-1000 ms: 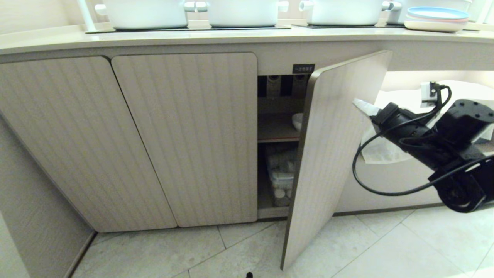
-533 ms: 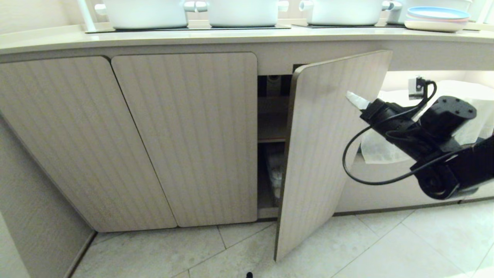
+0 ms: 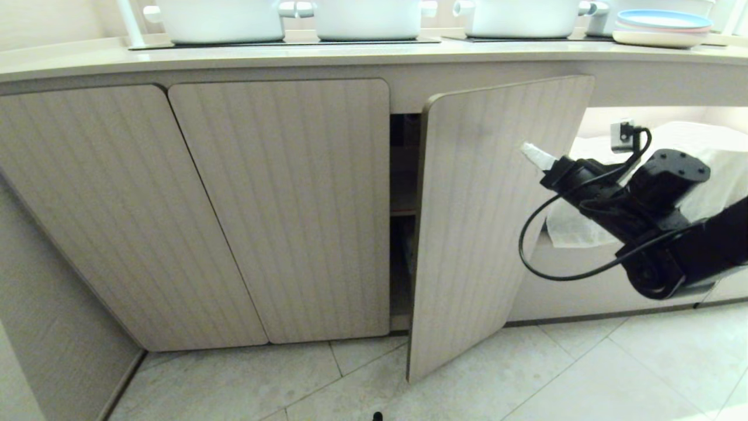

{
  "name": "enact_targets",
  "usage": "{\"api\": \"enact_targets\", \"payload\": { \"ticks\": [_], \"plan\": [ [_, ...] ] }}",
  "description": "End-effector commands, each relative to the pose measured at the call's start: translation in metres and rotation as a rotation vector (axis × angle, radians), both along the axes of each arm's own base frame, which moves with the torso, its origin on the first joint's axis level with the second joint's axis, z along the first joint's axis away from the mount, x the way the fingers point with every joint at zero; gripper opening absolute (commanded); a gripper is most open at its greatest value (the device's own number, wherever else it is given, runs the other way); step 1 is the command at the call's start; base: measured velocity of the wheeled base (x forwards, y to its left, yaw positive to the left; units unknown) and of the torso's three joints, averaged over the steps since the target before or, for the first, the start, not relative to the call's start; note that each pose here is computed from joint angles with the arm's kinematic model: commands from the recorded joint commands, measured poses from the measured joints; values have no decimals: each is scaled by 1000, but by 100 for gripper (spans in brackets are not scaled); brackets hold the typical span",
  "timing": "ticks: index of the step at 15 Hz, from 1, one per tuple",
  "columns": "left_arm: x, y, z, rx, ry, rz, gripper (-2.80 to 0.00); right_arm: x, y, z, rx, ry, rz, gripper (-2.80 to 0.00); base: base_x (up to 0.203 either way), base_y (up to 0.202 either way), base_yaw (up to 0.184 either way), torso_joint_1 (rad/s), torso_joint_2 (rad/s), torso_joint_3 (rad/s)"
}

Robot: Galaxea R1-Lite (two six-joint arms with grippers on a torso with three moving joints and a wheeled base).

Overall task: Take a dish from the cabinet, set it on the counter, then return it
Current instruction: Close the cabinet door

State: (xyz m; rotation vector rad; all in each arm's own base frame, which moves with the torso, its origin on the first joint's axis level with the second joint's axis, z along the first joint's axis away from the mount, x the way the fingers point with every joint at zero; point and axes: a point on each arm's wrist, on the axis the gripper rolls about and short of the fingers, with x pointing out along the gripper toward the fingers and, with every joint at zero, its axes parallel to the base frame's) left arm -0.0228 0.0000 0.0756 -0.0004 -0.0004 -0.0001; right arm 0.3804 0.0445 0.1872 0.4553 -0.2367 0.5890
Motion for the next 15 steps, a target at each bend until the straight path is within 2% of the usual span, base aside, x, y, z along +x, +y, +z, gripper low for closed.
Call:
{"api": "enact_targets", "payload": {
  "ticks": [1,3,7,10,13,15],
  "plan": [
    [0,0,0,0,-1,0,-280,-9,-2,5,-6,-11,-3,-280,0,0,0,0,0,0],
    [0,0,0,0,-1,0,-280,-25,-4,12,-28,-11,-11,-280,0,0,0,0,0,0],
    [0,0,0,0,-1,0,-280,-67,-7,21,-117,-20,-43,-280,0,0,0,0,0,0],
    [0,0,0,0,-1,0,-280,-113,-11,32,-170,-38,-61,-280,0,0,0,0,0,0],
    [0,0,0,0,0,0,-280,-165,-16,29,-260,-36,-88,-280,0,0,0,0,0,0],
    [0,0,0,0,-1,0,-280,-200,-21,17,-330,-21,-120,-280,0,0,0,0,0,0]
  ]
}}
